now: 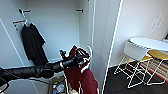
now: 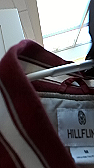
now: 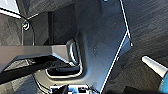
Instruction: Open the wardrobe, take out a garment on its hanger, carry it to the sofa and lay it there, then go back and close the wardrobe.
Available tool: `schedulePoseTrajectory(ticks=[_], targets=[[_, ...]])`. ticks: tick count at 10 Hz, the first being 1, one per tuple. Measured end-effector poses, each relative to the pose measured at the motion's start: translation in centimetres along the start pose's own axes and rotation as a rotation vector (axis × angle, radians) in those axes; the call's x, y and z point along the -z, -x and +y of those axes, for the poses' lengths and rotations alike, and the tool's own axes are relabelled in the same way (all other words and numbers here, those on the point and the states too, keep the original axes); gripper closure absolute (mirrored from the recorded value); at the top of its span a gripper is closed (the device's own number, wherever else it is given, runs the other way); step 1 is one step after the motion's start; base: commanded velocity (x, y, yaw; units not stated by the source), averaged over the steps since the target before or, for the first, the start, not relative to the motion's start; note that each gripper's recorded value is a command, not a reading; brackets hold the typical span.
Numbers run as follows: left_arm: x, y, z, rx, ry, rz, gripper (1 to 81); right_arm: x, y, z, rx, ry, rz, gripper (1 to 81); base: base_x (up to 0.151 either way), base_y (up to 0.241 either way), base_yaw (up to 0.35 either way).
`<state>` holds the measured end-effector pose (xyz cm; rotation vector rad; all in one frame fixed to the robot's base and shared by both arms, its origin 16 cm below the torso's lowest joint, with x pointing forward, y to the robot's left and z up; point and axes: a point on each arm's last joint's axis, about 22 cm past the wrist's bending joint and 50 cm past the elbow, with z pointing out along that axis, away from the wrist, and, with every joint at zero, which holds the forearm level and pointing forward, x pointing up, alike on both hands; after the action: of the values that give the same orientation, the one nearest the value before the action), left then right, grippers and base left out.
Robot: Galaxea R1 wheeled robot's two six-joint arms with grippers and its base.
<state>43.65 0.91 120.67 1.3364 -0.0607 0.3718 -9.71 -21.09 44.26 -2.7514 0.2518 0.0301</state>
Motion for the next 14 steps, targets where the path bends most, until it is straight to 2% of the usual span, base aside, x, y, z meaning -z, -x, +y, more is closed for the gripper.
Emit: schedulePoseTrajectory(ticks=[1,3,5,6,14], targets=[[0.0,0.2,0.1,0.003,0.001,-0.002,81.1,0.1,1.1,0.0,-0.006,0.001,-0.012,1.0,0.000,0.000,-0.213],[-0.3,0.8,0.3,0.008,0.007,-0.018,81.1,-0.7,0.5,-2.5,-0.008,-0.036,-0.003,1.0,0.000,0.000,-0.215],[-0.7,1.6,0.7,-0.001,0.018,-0.036,81.1,-0.5,-0.2,-1.7,-0.006,-0.026,0.009,1.0,0.000,0.000,-0.216],[-0.8,1.7,0.7,-0.002,0.021,-0.040,81.1,-0.4,0.3,-1.4,-0.008,-0.020,0.000,1.0,0.000,0.000,-0.218],[-0.9,2.5,1.0,-0.015,0.030,-0.058,81.1,-1.5,0.6,-2.6,-0.006,-0.012,0.001,1.0,0.000,0.000,-0.228]])
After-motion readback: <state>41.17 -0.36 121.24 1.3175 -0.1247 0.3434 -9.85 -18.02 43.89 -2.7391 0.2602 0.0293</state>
